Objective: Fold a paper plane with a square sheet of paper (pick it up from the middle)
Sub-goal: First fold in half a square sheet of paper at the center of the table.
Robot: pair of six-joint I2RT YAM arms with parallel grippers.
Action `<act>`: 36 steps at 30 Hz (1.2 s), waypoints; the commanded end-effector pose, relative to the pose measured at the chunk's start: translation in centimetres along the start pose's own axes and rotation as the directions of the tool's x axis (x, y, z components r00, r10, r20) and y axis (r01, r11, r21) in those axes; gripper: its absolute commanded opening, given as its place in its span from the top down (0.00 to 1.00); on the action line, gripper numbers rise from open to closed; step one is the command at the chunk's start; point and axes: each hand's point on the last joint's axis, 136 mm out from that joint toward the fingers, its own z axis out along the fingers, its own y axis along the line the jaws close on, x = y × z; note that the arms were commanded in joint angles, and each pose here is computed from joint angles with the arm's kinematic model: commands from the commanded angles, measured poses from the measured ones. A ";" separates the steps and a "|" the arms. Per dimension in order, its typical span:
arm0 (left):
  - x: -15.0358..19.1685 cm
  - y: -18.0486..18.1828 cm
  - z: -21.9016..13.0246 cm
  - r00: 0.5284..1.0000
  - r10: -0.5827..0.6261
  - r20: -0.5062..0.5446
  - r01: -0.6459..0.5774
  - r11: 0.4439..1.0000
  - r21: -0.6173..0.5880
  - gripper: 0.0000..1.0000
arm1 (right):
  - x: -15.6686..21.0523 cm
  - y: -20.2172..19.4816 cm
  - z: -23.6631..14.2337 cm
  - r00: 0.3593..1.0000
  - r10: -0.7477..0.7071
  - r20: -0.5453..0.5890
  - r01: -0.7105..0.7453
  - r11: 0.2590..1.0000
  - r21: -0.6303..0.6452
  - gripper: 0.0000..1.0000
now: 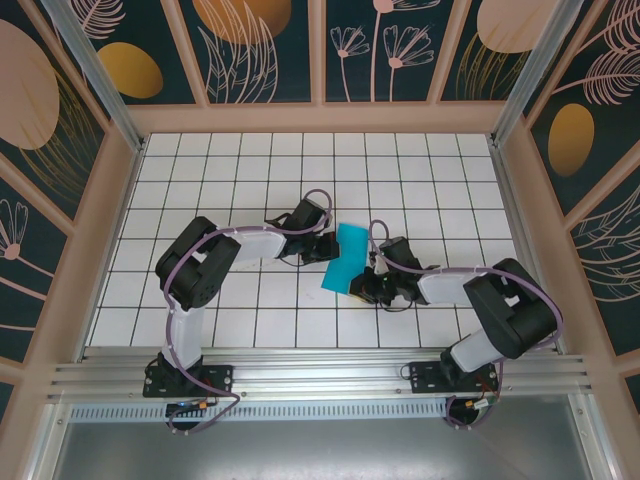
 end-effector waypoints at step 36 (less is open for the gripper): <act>3.9 5.7 2.0 0.992 -0.041 -0.119 0.019 0.984 -0.176 1.00 | -11.8 -1.6 -1.3 0.985 0.002 0.173 -0.006 1.000 0.020 0.88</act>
